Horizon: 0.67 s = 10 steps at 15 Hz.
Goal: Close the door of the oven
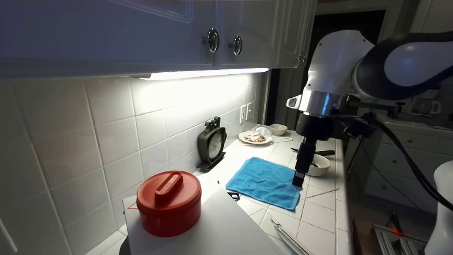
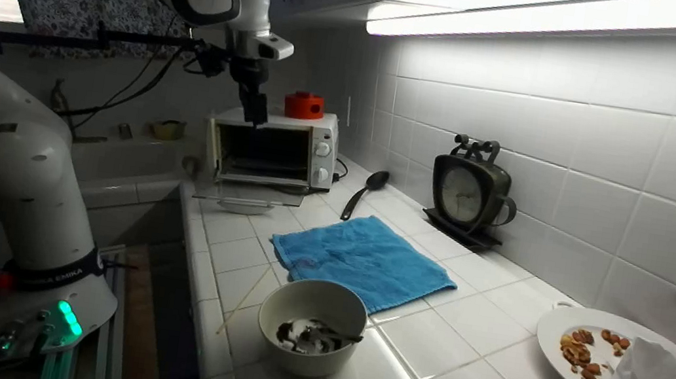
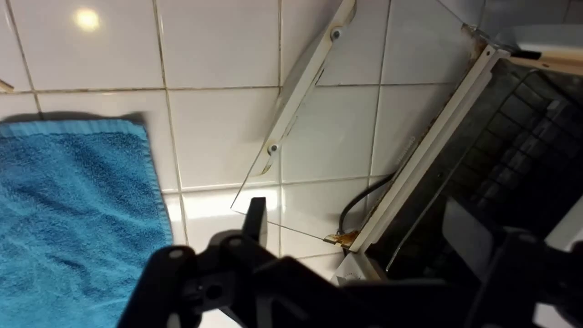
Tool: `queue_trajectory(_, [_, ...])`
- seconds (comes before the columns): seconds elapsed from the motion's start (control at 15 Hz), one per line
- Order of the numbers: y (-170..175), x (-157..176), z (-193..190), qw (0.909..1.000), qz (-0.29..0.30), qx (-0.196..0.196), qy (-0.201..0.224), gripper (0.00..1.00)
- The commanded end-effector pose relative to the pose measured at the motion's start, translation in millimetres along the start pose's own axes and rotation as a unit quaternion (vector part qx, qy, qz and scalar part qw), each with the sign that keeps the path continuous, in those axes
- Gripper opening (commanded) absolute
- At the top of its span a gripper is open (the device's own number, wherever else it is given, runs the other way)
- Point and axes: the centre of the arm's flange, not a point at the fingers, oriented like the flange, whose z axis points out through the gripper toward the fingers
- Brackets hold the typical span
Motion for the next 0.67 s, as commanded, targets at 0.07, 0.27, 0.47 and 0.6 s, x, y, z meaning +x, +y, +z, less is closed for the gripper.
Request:
queue_trajectory(0.07, [38.3, -79.2, 17.7, 0.9934, 0.064, 0.087, 0.038, 1.00])
queue_trajectory(0.27, [75.5, -100.7, 33.8, 0.9837, 0.101, 0.139, 0.051, 1.00])
queue_trajectory(0.47, [107.3, -91.8, 33.3, 0.9705, 0.141, 0.186, 0.062, 1.00])
queue_trajectory(0.6, [123.4, -87.3, 42.1, 0.9643, 0.154, 0.208, 0.056, 1.00])
